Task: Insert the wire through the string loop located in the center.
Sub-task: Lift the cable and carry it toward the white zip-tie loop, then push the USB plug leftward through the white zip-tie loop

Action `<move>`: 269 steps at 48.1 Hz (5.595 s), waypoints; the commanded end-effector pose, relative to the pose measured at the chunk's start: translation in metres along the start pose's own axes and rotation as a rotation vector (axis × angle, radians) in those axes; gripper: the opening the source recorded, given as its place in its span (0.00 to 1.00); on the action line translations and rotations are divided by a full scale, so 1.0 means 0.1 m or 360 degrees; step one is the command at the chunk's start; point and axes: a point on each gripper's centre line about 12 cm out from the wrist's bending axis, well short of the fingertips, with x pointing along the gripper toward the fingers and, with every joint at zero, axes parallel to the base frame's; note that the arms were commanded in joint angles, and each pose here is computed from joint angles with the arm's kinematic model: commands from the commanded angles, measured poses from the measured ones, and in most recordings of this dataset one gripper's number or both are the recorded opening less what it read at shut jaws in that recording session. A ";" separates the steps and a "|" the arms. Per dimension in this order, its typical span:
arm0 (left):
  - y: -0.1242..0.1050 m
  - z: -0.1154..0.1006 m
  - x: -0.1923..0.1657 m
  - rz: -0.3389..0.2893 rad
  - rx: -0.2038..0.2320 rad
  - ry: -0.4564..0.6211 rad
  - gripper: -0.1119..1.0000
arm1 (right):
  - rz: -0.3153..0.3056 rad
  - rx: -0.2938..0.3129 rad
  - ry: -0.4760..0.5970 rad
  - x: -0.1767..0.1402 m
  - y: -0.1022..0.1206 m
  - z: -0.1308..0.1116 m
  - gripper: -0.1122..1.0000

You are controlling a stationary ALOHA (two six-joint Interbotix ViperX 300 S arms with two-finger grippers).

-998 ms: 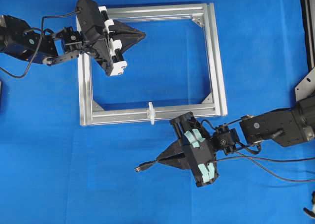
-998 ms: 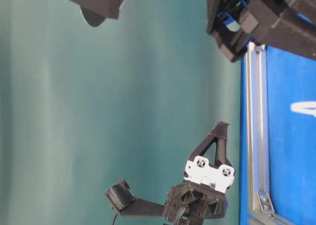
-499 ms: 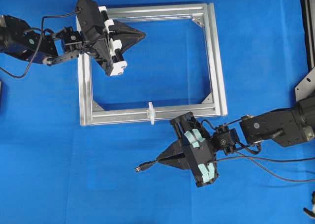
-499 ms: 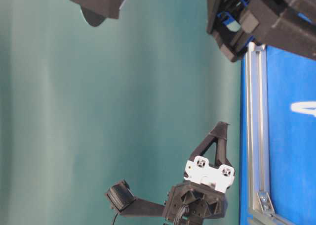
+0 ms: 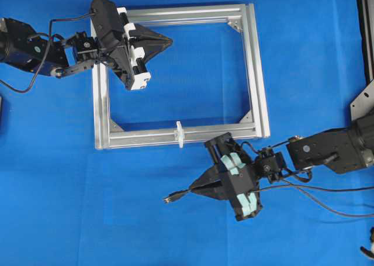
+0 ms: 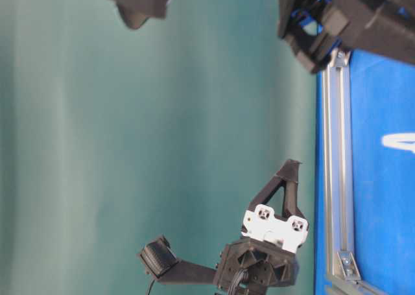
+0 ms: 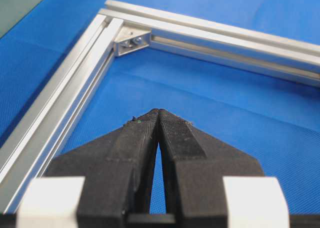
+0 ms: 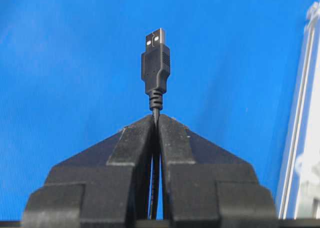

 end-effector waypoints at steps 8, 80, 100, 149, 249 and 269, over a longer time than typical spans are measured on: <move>0.00 0.14 -0.02 -0.0003 0.0000 -0.0066 0.10 | -0.0004 0.0019 -0.0054 -0.23 0.01 0.04 0.08; -0.01 0.13 -0.03 -0.0009 0.0008 -0.0061 0.10 | -0.0291 0.0187 -0.0046 -0.64 -0.66 -0.20 0.08; -0.01 0.13 -0.03 -0.0009 0.0008 -0.0061 0.10 | -0.0333 0.0211 -0.0045 -0.66 -0.76 -0.22 0.08; -0.01 0.13 -0.03 -0.0009 0.0008 -0.0061 0.10 | -0.0335 0.0213 -0.0042 -0.66 -0.76 -0.22 0.08; -0.02 0.13 -0.03 -0.0015 0.0011 -0.0058 0.10 | -0.0343 0.0233 -0.0047 -0.35 -0.86 -0.10 0.08; -0.01 0.12 -0.03 -0.0013 0.0013 -0.0056 0.10 | -0.0343 0.0227 -0.0078 -0.12 -0.93 0.04 0.08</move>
